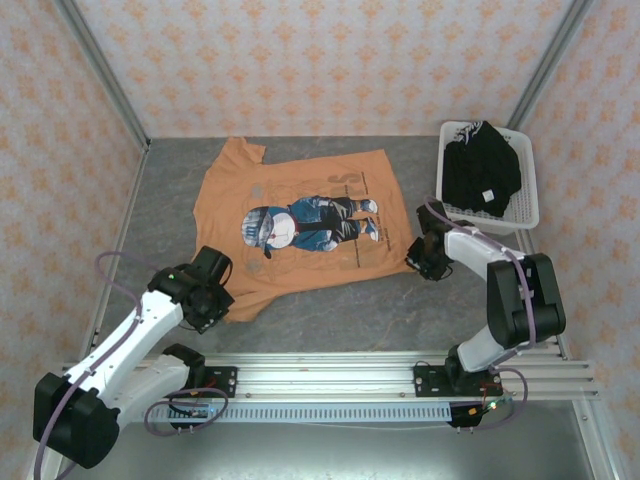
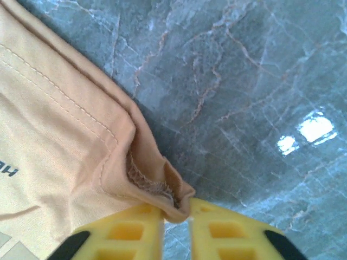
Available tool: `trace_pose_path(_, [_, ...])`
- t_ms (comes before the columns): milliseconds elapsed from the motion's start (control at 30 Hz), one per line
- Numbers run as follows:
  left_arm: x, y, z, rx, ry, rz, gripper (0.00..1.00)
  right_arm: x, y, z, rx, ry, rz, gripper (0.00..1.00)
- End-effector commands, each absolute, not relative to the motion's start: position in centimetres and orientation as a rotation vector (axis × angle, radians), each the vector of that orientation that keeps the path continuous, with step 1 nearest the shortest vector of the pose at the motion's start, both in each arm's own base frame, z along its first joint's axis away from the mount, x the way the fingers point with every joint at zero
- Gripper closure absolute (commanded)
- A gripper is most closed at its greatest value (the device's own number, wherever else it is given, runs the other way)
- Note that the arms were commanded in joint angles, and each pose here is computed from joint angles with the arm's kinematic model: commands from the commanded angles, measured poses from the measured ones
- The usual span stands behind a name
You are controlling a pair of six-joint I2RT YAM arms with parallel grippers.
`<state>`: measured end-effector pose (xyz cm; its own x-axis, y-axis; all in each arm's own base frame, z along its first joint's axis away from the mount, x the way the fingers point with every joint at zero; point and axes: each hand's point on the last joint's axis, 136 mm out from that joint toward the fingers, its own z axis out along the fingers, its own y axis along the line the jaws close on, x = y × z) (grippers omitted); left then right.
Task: Fold and stack the t-shirts
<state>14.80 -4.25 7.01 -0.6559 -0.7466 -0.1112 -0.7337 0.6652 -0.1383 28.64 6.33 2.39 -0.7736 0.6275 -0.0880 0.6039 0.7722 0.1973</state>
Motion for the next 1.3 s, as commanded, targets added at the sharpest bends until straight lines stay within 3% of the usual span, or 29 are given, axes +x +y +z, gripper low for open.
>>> trace_pose_path(0, [15.0, -4.2, 7.7, -1.226, 2.702, -0.114, 1.0, 29.0, 5.5, 1.9, 0.97, 2.817, 0.175, 0.9])
trace_pose_path(100, [15.0, -4.4, 8.0, -1.218, 2.71, -0.13, 1.0, 29.0, 5.5, 2.3, 0.956, 2.816, 0.175, 1.0])
trace_pose_path(567, [17.1, -6.6, 15.1, -1.179, 2.577, -0.437, 1.0, 26.5, 5.0, 10.8, 0.826, 2.732, 0.227, 1.0])
trace_pose_path(933, [11.7, -6.8, 11.9, -1.166, 2.777, -0.398, 1.0, 19.8, 4.4, 10.4, 0.885, 2.778, 0.24, 1.0])
trace_pose_path(1100, [14.9, -7.5, 12.4, -1.125, 2.708, -0.433, 1.0, 19.0, 5.2, 8.5, 0.932, 2.816, 0.289, 1.0])
trace_pose_path(1267, [20.4, -7.6, 15.1, -0.995, 2.663, -0.302, 1.0, 20.7, 5.3, 7.9, 0.966, 2.822, 0.269, 1.0])
